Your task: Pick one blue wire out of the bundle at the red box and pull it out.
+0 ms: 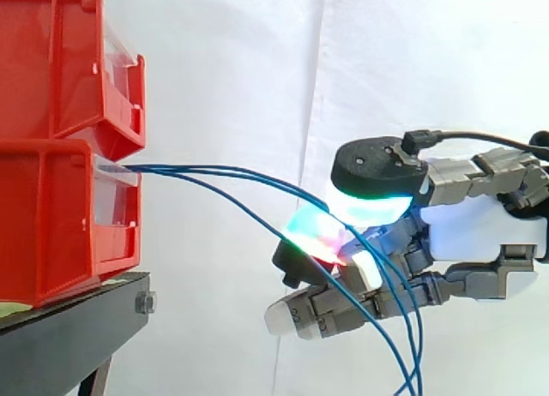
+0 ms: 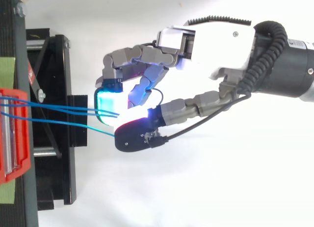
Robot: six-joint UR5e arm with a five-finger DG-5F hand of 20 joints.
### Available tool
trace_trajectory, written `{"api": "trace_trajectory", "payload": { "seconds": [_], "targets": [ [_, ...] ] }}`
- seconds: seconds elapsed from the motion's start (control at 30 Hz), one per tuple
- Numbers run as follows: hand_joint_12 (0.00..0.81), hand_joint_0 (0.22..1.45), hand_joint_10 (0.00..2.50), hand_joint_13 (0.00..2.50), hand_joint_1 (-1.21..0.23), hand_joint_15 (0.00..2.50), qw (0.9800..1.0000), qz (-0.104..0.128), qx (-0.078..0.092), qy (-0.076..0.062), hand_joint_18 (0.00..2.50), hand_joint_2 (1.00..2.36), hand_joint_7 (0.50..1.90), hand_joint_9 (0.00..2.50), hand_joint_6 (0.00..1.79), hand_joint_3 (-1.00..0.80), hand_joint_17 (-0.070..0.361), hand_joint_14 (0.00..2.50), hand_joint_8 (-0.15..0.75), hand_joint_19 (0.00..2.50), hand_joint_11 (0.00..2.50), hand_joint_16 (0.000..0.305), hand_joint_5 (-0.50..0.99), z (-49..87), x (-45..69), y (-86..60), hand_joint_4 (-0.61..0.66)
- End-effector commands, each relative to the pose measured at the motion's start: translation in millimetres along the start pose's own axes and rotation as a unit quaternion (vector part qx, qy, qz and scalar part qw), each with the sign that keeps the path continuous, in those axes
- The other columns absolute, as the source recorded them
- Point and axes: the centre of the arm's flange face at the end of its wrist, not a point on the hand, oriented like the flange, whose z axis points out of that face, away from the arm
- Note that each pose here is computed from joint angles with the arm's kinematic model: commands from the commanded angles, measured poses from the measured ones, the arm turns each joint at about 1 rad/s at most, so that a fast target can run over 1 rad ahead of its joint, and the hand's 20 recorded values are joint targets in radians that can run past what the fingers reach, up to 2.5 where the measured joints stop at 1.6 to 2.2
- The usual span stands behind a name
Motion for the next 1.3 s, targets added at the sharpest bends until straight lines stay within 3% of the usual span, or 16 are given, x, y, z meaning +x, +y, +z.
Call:
{"api": "trace_trajectory", "payload": {
  "seconds": [0.0, 0.23, 0.5, 0.73, 0.9, 1.07, 1.27],
  "targets": [
    [0.389, 0.59, 0.03, 0.25, -0.87, 0.08, 1.0, 0.001, 0.0, 0.0, 0.19, 1.02, 1.34, 0.88, 0.67, -0.19, 0.143, 0.0, 0.278, 0.18, 0.74, 0.064, -0.11, 0.1, -0.1, -0.1, 0.41],
    [0.428, 0.61, 0.02, 0.26, -0.79, 0.07, 1.0, 0.001, 0.0, -0.001, 0.22, 1.01, 1.44, 0.91, 0.56, -0.01, 0.166, 0.0, 0.293, 0.19, 0.67, 0.074, -0.07, 0.1, -1.2, -0.3, 0.49],
    [0.457, 0.5, 0.02, 0.25, -0.65, 0.11, 1.0, 0.001, 0.0, -0.002, 0.15, 1.01, 1.46, 0.94, 0.55, -0.19, 0.18, 0.0, 0.329, 0.26, 0.67, 0.08, -0.07, 0.1, -2.3, -0.5, 0.37],
    [0.449, 0.48, 0.02, 0.24, -0.65, 0.11, 1.0, 0.001, 0.0, -0.003, 0.13, 1.01, 1.31, 0.92, 0.64, -0.24, 0.175, 0.0, 0.329, 0.26, 0.69, 0.078, -0.09, 0.3, -4.5, -0.8, 0.32],
    [0.437, 0.52, 0.02, 0.25, -0.74, 0.11, 1.0, 0.001, 0.001, -0.003, 0.15, 1.01, 1.18, 0.92, 0.78, -0.17, 0.169, 0.0, 0.324, 0.25, 0.72, 0.075, -0.12, 0.2, -4.5, -0.9, 0.29],
    [0.444, 0.55, 0.02, 0.29, -0.76, 0.1, 1.0, 0.001, 0.001, -0.003, 0.23, 1.01, 1.25, 0.94, 0.8, -0.05, 0.171, 0.0, 0.33, 0.22, 0.73, 0.076, -0.13, 0.2, -4.5, -0.9, 0.27],
    [0.458, 0.57, 0.02, 0.31, -0.74, 0.09, 1.0, 0.001, 0.001, -0.003, 0.26, 1.0, 1.18, 0.95, 0.82, 0.0, 0.177, 0.0, 0.339, 0.21, 0.73, 0.079, -0.14, 0.2, -4.5, -0.9, 0.28]
  ]
}}
